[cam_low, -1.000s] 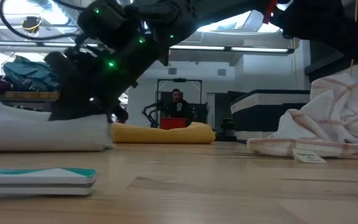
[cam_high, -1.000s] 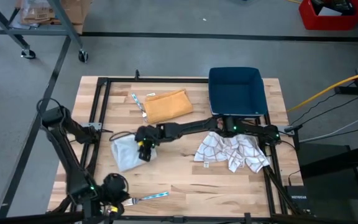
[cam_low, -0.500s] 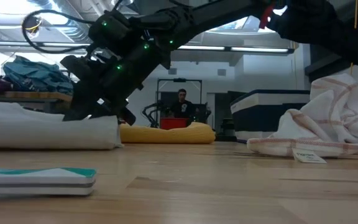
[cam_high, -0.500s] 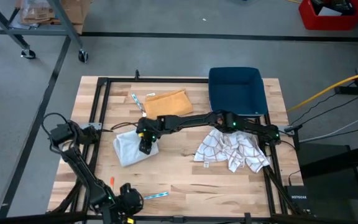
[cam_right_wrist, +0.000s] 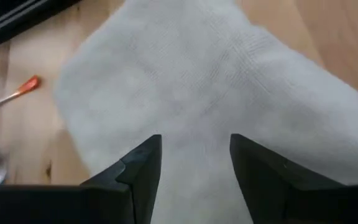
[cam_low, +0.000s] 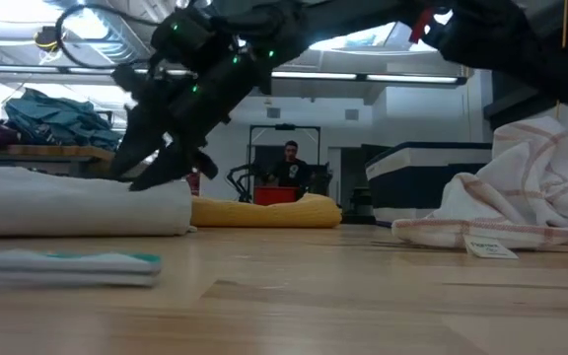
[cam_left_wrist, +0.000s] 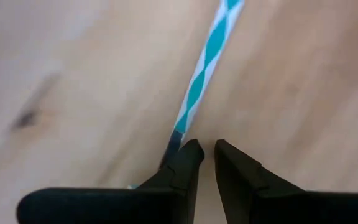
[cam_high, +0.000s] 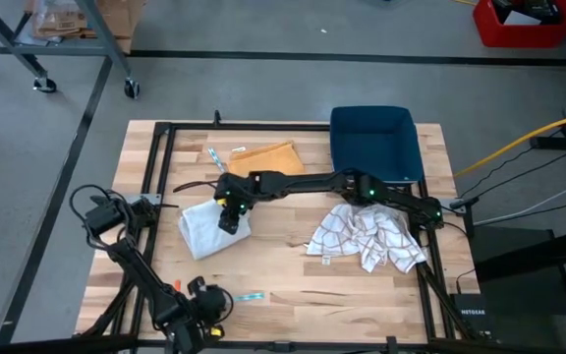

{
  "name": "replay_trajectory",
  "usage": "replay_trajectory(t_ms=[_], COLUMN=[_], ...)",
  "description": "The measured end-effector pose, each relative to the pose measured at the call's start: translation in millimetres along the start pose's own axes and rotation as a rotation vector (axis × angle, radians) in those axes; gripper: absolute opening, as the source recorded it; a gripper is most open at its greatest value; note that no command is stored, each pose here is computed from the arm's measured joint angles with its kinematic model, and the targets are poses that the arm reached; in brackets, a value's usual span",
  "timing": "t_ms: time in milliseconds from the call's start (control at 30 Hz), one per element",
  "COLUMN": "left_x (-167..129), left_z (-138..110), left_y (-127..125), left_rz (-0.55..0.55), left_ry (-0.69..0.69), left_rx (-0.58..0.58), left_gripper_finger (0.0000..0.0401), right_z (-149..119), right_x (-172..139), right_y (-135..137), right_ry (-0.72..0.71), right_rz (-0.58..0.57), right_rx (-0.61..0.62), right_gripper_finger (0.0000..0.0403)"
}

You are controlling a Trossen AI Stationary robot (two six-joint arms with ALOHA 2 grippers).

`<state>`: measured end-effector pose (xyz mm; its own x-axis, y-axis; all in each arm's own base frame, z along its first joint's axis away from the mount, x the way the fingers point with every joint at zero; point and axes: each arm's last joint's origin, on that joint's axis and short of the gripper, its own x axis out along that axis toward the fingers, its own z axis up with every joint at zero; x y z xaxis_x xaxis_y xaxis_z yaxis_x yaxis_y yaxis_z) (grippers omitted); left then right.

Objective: Fold towel
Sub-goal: Fold the left white towel

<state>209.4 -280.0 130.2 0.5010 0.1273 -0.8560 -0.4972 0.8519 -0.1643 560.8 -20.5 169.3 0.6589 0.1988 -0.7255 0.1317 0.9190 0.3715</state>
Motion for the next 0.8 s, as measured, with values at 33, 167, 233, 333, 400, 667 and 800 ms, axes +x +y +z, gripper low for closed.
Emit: replay_trajectory(t_ms=[33, 167, 233, 333, 400, 667, 800], left_x=[-0.1, -3.2, -5.3, -9.1, -12.2, -30.2, -42.1], left_z=[-0.5, -4.8, -6.8, -10.2, -11.9, -10.5, 3.0], left_y=[3.1, 14.1, 20.1, 30.9, 37.9, 42.3, 34.1], left_rz=[0.029, 0.131, 0.186, 0.287, 0.356, 0.363, 0.264], left_ry=[0.005, 0.021, 0.023, 0.027, 0.027, -0.033, -0.115], left_rx=[-0.002, 0.008, 0.015, 0.032, 0.035, -0.057, -0.073], left_gripper_finger=[0.0046, 0.0046, 0.0046, 0.0046, 0.0046, 0.0046, 0.0046], right_z=[-0.2, -3.6, -3.5, -1.7, -4.5, -10.0, -5.8], right_x=[-3.5, -12.2, -17.3, -24.8, -25.6, -31.4, -32.6], right_y=[-0.3, -3.3, -2.7, 0.3, 2.5, 9.7, 9.0], right_ry=[0.014, 0.076, 0.093, 0.104, 0.133, 0.194, 0.161], right_rz=[-0.02, -0.09, -0.109, -0.107, -0.101, -0.108, -0.103], right_rx=[-0.007, -0.031, -0.043, -0.066, -0.073, -0.11, -0.112], right_gripper_finger=[0.0195, 0.0195, 0.0195, 0.0195, 0.0195, 0.0195, 0.0195])
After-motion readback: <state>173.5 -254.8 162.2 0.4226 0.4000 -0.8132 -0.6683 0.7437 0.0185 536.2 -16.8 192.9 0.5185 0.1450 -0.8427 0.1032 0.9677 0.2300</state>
